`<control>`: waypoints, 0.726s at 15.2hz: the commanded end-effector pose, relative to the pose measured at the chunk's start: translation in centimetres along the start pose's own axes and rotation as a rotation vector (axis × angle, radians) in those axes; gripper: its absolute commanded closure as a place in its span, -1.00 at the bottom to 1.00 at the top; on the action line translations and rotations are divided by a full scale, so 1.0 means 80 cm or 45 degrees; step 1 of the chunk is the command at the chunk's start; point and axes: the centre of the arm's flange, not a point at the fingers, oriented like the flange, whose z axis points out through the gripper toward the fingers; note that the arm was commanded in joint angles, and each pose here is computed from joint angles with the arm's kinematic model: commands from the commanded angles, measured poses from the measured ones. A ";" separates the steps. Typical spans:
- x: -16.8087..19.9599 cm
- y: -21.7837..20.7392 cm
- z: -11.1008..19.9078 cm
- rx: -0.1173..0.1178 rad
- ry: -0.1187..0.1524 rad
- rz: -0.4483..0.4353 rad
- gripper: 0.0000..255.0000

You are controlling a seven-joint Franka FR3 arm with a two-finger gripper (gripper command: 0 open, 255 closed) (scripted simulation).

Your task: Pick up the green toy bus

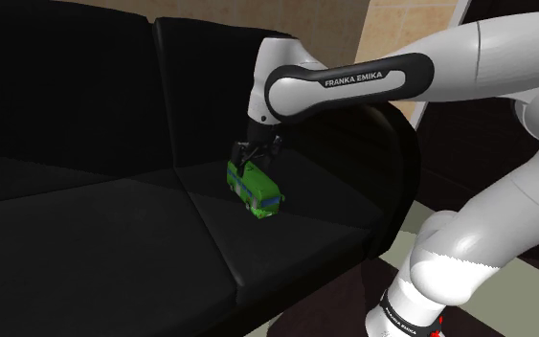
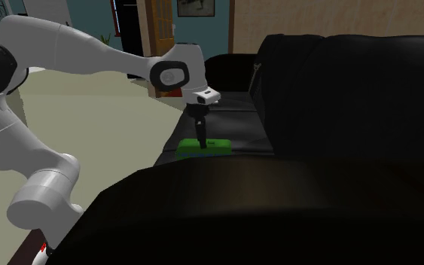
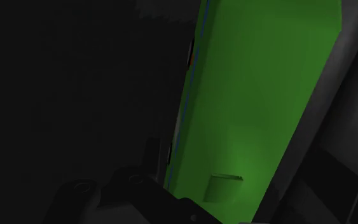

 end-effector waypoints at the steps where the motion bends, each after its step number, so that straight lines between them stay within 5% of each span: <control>1: -0.001 -0.001 0.011 0.000 0.001 -0.001 -1.00; 7: -0.005 -0.001 0.041 0.000 0.001 -0.001 -1.00; 8: -0.005 -0.001 0.041 0.000 0.001 -0.001 1.00; 11: -0.005 0.000 0.041 0.000 0.001 -0.001 1.00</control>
